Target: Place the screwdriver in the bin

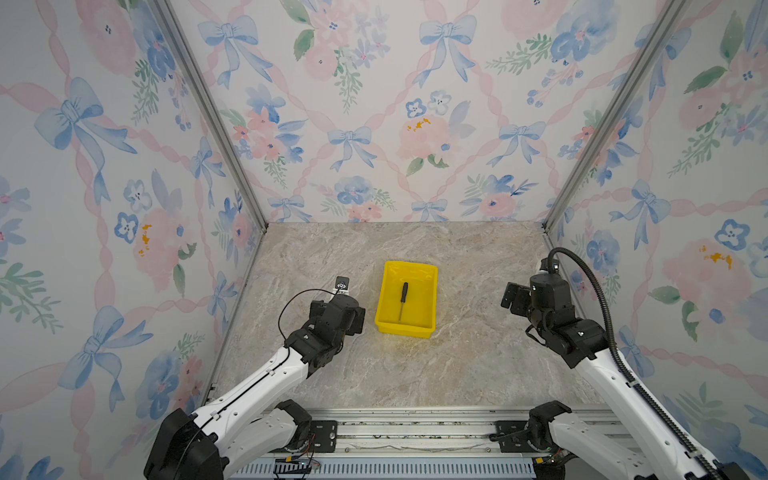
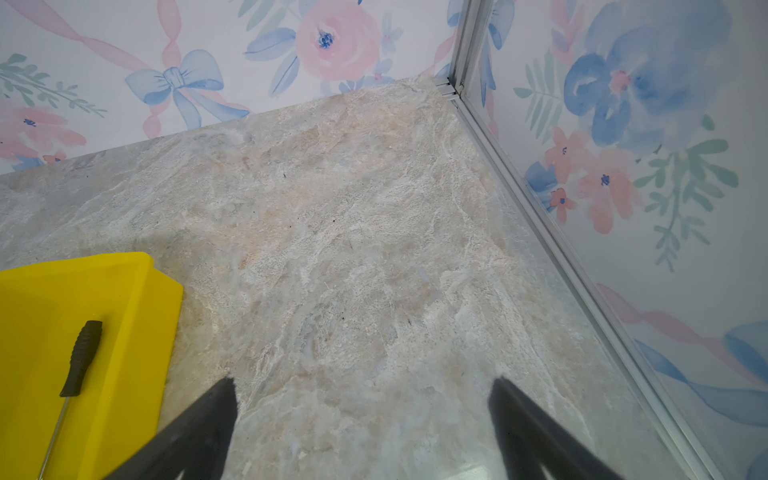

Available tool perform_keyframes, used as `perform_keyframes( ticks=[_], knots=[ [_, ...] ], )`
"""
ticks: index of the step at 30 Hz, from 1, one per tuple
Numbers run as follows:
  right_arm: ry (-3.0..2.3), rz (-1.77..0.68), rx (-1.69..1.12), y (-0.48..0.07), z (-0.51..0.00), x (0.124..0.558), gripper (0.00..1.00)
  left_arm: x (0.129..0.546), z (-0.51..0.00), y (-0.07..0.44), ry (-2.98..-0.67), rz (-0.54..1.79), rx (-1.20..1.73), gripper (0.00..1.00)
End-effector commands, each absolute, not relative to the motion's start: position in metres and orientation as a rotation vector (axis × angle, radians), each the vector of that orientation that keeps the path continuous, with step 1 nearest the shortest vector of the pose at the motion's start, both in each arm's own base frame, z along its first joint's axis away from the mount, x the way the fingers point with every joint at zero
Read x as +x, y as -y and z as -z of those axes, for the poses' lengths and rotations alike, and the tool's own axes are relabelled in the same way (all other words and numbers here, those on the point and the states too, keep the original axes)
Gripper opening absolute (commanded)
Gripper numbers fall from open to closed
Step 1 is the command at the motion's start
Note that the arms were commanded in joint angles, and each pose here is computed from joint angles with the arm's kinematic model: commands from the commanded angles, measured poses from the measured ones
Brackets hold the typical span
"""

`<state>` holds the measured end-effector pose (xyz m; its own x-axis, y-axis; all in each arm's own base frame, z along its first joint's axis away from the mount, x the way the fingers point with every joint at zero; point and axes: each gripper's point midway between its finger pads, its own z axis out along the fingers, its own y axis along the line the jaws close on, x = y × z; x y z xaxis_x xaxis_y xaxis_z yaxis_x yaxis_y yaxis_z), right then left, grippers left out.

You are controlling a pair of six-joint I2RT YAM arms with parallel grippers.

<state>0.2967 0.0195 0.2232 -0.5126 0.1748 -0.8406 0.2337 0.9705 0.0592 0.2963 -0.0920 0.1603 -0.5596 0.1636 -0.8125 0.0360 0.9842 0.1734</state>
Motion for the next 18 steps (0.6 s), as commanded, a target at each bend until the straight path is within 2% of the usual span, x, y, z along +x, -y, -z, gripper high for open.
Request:
perform_keyframes(
  ticks=[1, 5, 10, 18],
  knots=[
    [-2.035, -0.007, 0.198, -0.024, -0.218, 0.310, 0.97, 0.310, -0.171, 0.082, -2.094, -0.207, 0.099, 0.97],
    [-2.033, 0.033, 0.217, -0.009, -0.190, 0.316, 0.97, 0.321, -0.167, 0.071, -2.035, -0.216, 0.108, 0.97],
    [-2.115, 0.135, 0.107, -0.004, -0.157, 0.331, 0.97, 0.336, -0.154, 0.049, -1.991, -0.220, 0.089, 0.97],
    [-2.012, 0.093, 0.092, 0.003, -0.145, 0.360, 0.97, 0.351, -0.126, 0.010, -1.970, -0.313, 0.027, 0.98]
  ],
)
